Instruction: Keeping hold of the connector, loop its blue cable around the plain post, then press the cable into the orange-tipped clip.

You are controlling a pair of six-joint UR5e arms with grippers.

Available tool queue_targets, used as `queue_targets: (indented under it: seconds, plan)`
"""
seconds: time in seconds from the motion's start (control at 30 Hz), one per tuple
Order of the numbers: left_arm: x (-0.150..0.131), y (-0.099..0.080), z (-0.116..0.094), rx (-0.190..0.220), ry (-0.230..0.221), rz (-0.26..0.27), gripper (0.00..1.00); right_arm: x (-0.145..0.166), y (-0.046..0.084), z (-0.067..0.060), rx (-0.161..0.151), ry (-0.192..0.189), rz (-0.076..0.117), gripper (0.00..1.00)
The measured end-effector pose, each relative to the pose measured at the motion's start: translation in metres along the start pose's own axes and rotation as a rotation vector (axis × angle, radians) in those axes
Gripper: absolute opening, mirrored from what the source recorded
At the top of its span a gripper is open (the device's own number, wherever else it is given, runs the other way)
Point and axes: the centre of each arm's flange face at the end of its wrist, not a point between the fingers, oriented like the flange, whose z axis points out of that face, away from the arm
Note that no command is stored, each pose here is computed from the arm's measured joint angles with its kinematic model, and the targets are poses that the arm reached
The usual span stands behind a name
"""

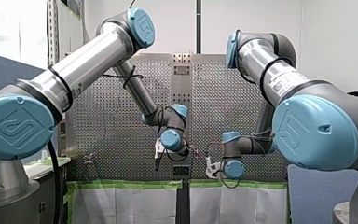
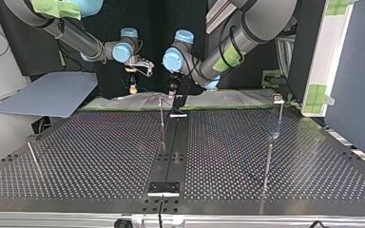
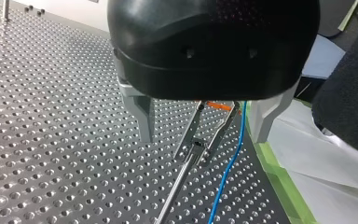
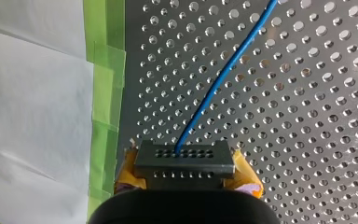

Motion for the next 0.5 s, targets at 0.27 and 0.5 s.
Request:
queue_targets:
  seconds: [0.27,0.5]
  plan:
    - [0.0006,-0.0048,-0.0015,0.02,0.0,0.053,1.0,-0.0004,-0.0002,0.0,0.003,0.0,0.002,0.0]
    - [0.0013,-0.0076,-0.0026,0.029,0.0,0.075,1.0,-0.0006,-0.0007,-0.0001,0.005,0.0,0.002,0.0]
